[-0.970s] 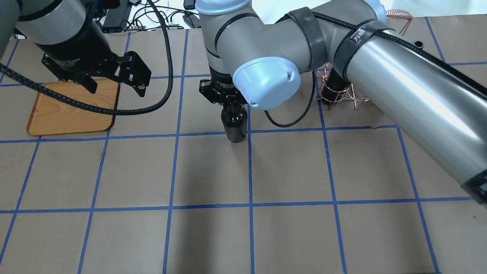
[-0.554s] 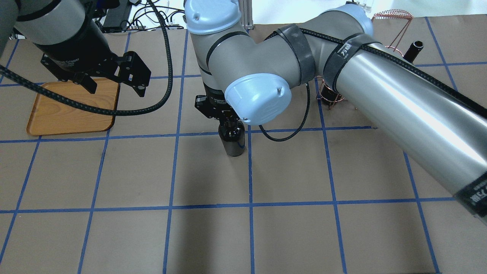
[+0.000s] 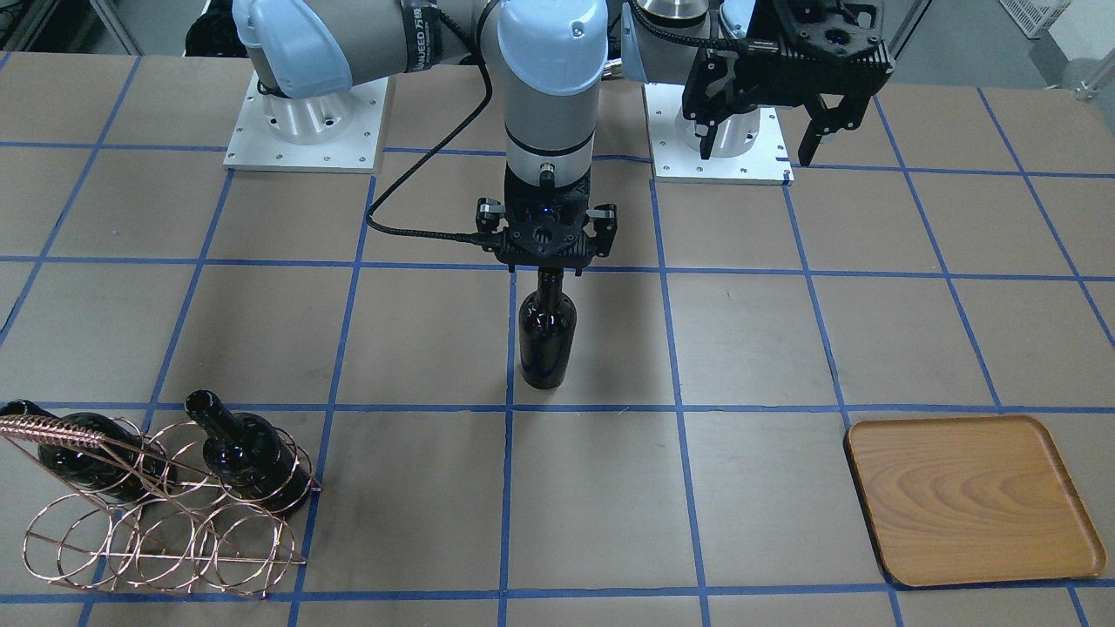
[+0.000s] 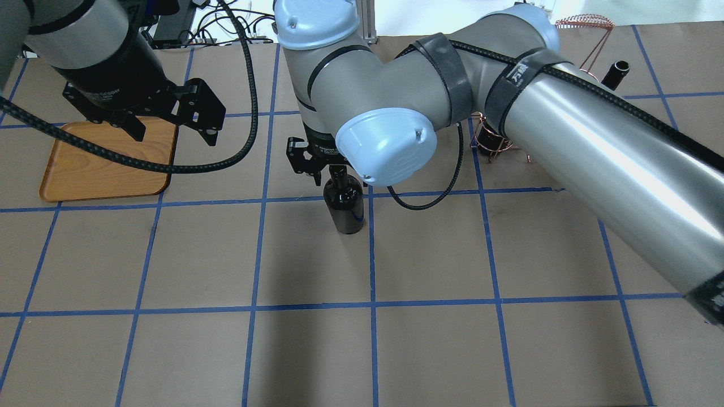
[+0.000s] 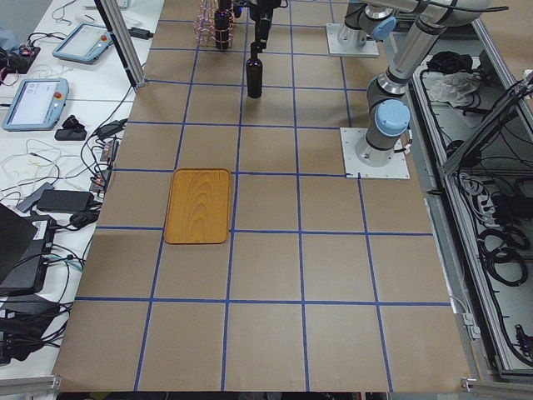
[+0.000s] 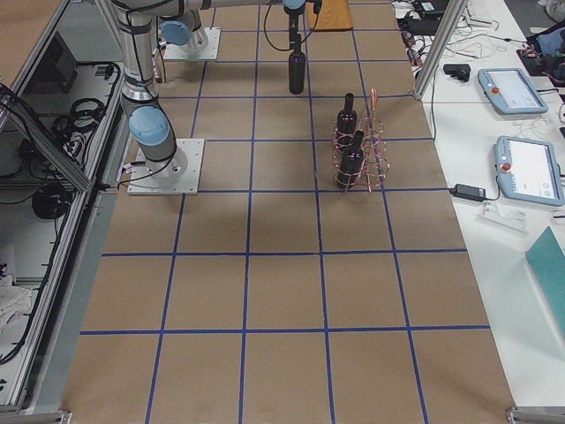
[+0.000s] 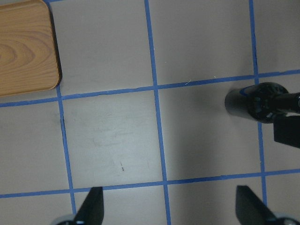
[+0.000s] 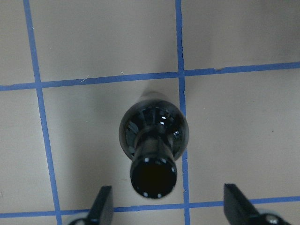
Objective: Take wine from basket and place on tray
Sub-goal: 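Carry the bottle toward the table center and stand it upright, then open the right gripper and raise it while the left gripper moves over the bottle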
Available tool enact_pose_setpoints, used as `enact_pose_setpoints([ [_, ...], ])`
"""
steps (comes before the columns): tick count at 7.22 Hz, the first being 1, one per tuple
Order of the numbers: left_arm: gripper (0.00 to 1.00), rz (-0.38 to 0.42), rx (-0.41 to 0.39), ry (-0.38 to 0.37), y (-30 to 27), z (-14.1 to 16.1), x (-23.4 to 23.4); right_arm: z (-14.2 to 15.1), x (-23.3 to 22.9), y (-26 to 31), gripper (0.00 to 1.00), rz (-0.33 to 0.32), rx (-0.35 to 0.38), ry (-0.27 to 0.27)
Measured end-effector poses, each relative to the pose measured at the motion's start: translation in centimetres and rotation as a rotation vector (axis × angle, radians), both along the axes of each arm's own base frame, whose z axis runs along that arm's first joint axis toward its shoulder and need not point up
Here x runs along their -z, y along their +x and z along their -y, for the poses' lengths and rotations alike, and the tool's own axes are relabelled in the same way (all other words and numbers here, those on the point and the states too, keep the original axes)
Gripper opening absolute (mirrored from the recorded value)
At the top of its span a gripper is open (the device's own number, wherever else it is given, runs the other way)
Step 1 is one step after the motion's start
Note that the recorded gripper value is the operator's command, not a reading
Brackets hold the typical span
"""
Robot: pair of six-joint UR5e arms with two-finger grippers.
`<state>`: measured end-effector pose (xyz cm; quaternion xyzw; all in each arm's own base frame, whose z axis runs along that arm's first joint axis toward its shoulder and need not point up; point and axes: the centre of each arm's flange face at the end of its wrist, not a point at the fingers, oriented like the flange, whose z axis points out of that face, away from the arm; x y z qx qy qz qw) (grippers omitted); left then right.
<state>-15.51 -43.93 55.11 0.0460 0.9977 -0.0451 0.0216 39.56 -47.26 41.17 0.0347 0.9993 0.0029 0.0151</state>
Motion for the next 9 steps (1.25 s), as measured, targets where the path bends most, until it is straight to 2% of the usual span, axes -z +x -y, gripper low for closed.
enact_pose_setpoints([
  [2,1.0,-0.014,-0.015,0.01,-0.4,0.3,0.5,0.9,-3.3,-3.6,1.0,0.016,0.003,-0.045],
  [5,1.0,-0.032,-0.112,0.034,-2.9,0.7,2.3,5.1,-6.1,-13.0,1.0,0.006,-0.012,-0.099],
  [6,1.0,-0.037,-0.139,0.03,-4.9,0.7,3.0,6.1,-6.5,-16.0,1.0,-0.001,-0.037,-0.11],
  [9,1.0,-0.084,-0.165,0.037,-12.2,1.1,8.2,7.4,-7.1,-20.6,1.0,-0.008,-0.024,-0.123],
])
